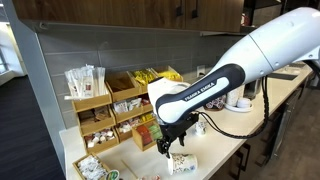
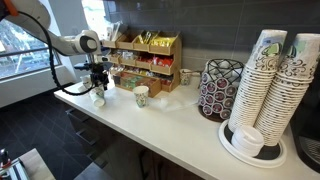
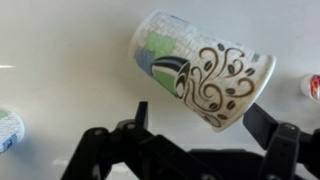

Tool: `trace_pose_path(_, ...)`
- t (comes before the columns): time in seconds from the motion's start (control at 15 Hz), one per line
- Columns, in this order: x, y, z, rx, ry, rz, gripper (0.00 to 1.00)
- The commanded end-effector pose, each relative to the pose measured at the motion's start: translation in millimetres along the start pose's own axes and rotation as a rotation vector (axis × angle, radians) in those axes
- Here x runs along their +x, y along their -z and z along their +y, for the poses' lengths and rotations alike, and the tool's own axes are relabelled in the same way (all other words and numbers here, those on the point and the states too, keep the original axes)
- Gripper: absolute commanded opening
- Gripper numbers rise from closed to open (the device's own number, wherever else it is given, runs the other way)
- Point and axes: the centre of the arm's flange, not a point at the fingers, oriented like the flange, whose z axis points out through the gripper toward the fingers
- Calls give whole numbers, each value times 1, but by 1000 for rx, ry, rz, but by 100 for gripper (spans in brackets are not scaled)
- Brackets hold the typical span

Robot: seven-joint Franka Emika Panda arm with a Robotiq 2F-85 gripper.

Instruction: Pick up one paper cup from the stack and place it right side up on the kitchen counter, pick up the upside down cup and place it in the paper cup to the right

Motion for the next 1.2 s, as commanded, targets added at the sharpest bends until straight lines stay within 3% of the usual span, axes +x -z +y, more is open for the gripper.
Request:
trace_pose_path(0.0, 2, -1, 4, -8, -46, 12, 69)
trace_pose_path(0.53, -2, 6, 23, 25, -117, 26, 6)
trace_pose_path(0.73, -3, 8, 28, 47, -131, 43, 0)
trace_pose_path(1.13, -7, 19, 36, 93, -161, 77, 6)
